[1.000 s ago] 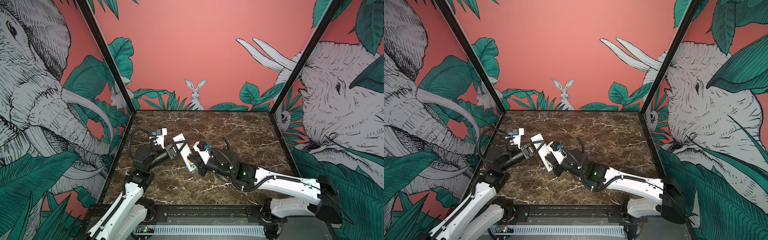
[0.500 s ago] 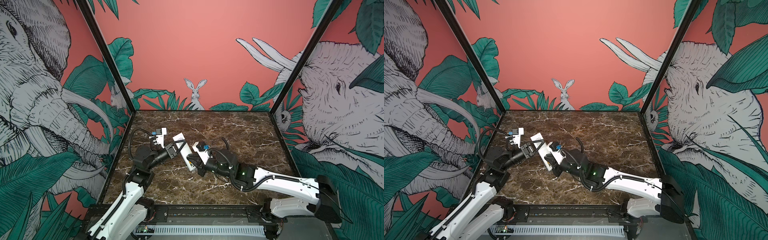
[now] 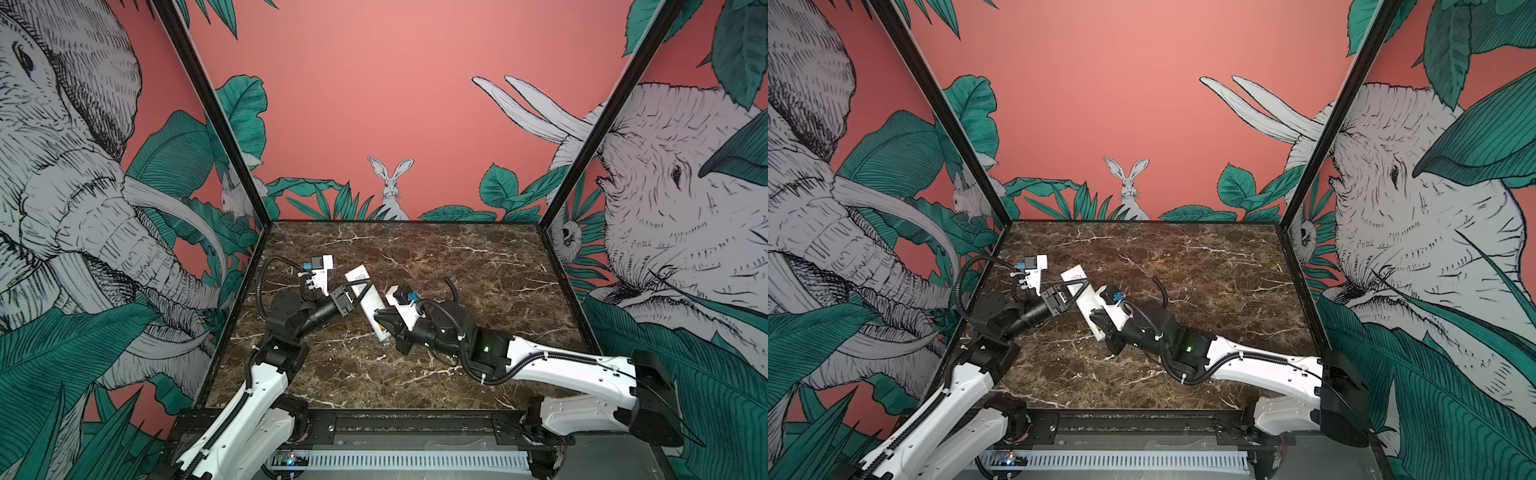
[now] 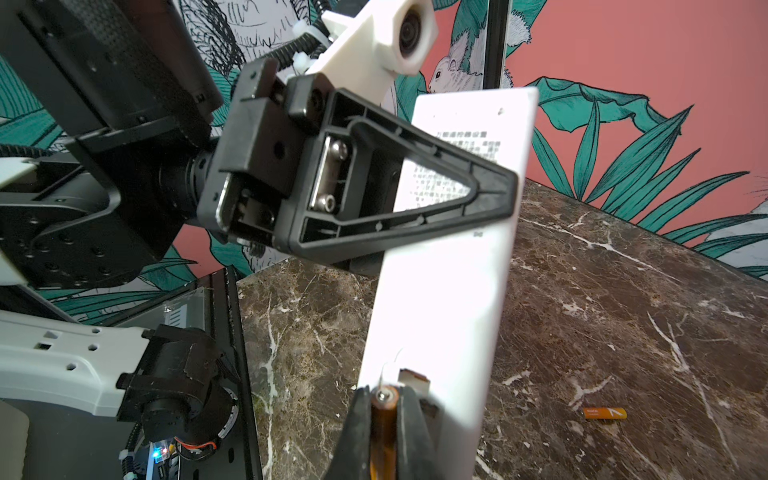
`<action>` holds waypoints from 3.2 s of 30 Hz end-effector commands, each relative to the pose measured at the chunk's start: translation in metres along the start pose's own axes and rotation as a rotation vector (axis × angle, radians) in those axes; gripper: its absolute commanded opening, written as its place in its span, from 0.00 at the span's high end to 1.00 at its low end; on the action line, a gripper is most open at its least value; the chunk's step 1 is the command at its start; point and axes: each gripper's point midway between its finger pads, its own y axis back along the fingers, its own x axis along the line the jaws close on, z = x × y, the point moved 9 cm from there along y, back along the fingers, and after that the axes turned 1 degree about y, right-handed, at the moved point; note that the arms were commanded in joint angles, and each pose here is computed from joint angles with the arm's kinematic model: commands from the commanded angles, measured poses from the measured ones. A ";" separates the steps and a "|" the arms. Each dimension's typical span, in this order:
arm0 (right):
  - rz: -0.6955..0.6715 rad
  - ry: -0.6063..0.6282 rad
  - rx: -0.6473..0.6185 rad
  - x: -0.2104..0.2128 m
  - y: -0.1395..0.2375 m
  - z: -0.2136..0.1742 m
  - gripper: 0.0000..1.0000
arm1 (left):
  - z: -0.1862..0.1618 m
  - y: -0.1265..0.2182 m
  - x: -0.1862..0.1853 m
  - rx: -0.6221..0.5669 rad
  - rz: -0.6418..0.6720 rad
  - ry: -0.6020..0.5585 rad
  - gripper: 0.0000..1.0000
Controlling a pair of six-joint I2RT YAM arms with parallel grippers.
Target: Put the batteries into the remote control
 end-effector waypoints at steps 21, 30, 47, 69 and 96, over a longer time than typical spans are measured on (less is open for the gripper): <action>-0.012 0.017 -0.026 0.001 0.011 0.012 0.54 | 0.007 0.001 -0.014 -0.026 -0.066 -0.031 1.00; 0.011 0.034 -0.049 0.006 0.025 0.029 0.52 | 0.005 0.000 -0.013 -0.008 -0.062 -0.031 1.00; 0.218 0.546 0.283 0.021 0.081 0.047 0.45 | 0.003 -0.003 -0.018 0.085 -0.088 -0.039 1.00; 0.256 0.752 0.357 0.024 0.035 0.061 0.61 | -0.002 -0.006 -0.020 0.200 -0.104 -0.040 1.00; 0.242 0.786 0.360 0.022 0.010 0.052 0.72 | -0.003 -0.006 -0.020 0.206 -0.108 -0.038 1.00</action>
